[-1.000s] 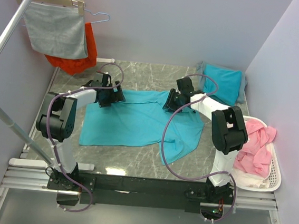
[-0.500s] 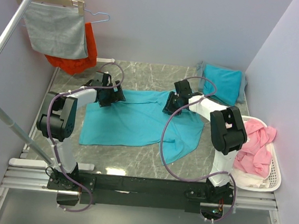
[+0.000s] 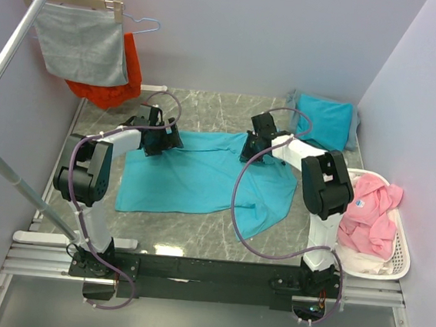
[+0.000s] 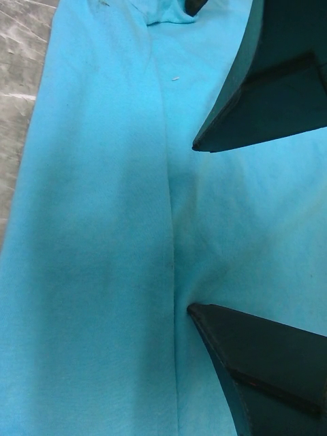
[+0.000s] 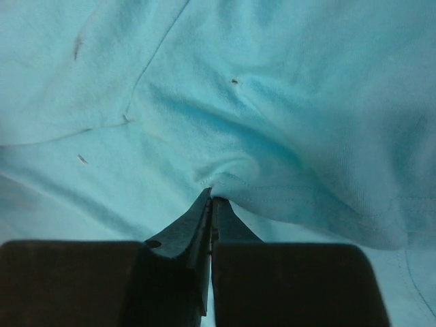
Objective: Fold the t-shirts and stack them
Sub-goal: Fold the tshirt
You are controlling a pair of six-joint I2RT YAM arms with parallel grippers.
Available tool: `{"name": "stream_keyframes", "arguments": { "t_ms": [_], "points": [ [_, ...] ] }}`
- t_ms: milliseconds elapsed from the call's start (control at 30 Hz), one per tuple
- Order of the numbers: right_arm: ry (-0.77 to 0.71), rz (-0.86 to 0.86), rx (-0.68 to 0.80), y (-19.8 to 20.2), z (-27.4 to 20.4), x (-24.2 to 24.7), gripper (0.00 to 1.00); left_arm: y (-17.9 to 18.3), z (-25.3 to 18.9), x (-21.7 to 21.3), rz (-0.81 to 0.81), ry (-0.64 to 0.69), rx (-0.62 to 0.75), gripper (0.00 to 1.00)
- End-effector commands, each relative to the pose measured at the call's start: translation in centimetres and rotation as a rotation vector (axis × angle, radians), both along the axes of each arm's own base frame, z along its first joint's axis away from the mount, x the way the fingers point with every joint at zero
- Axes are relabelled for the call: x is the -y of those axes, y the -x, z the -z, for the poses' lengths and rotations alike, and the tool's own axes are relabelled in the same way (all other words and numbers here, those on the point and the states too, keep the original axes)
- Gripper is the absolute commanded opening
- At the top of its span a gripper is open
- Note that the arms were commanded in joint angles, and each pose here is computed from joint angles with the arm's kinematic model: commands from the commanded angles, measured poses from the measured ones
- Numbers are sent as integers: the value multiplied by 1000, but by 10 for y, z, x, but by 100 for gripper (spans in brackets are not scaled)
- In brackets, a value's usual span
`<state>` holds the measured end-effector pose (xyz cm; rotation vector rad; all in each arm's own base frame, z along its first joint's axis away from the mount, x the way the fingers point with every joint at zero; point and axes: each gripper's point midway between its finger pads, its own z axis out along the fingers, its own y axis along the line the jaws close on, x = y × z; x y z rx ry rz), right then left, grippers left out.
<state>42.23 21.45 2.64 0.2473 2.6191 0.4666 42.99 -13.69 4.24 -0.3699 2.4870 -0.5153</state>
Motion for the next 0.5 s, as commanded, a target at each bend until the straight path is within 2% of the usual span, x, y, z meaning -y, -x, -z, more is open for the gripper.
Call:
{"name": "stream_keyframes", "arguments": {
  "t_ms": [0, 200, 467],
  "points": [
    [-54, -22, 99, -12, -33, -9, 0, 3, 5, -3, 11, -33, -22, 99],
    [-197, -23, 106, 3, -56, -25, 0, 2, 2, -2, 16, -28, -18, 100],
    [-283, -3, -6, 22, -37, -36, 2, 3, 2, -2, 21, -33, -24, 99]
  ]
}}
